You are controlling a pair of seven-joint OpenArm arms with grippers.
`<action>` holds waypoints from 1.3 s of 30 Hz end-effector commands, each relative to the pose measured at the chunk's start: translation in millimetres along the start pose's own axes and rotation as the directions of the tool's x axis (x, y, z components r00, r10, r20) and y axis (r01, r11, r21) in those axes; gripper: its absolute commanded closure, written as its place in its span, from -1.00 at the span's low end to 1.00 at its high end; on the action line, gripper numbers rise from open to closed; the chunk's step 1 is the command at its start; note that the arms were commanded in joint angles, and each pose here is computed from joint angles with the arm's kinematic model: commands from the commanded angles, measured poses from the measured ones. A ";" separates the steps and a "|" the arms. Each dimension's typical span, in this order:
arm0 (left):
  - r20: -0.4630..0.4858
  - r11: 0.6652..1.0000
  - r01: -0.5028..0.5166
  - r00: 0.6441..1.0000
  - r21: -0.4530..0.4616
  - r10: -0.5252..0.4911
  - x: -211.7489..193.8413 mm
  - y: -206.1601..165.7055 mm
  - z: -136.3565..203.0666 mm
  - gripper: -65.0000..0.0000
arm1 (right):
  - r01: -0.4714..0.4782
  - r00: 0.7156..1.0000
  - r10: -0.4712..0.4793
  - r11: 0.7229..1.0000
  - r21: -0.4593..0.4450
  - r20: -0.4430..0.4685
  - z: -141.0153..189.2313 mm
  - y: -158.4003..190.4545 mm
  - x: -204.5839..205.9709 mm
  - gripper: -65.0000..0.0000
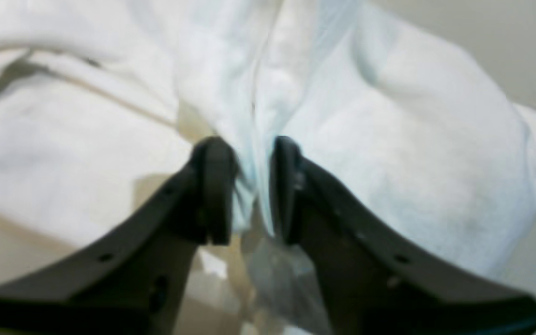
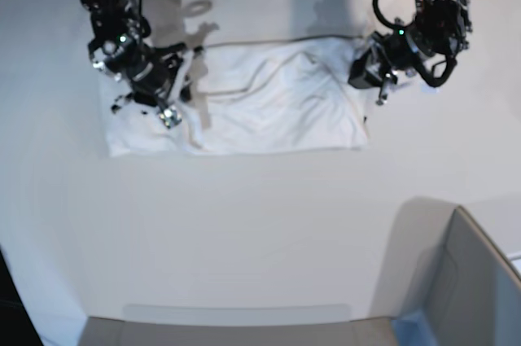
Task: Layout the t-shirt on the table in an organized manner, then fold the t-shirt properly
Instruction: 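Release and move both grippers to the ends of the folded shirt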
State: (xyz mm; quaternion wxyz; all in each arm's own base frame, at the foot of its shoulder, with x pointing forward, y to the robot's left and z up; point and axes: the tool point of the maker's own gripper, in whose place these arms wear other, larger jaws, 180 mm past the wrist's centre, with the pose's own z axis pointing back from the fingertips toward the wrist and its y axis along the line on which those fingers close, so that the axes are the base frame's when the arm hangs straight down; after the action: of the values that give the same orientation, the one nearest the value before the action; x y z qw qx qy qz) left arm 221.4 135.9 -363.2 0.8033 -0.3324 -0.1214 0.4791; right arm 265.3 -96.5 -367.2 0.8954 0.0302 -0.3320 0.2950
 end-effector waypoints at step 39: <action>0.095 0.990 0.141 0.985 0.022 -0.143 21.6 -28.2 -1.1 0.59 | 0.189 0.981 -0.193 0.960 -0.205 -0.001 17.6 -86.9 -31.5 0.11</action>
State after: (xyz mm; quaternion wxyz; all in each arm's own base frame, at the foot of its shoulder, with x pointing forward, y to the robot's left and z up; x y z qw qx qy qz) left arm 249.2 147.5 -356.7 0.8337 -0.2812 -0.1778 0.4407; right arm 275.4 -186.5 -370.9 0.9292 -0.0282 -0.3274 0.1694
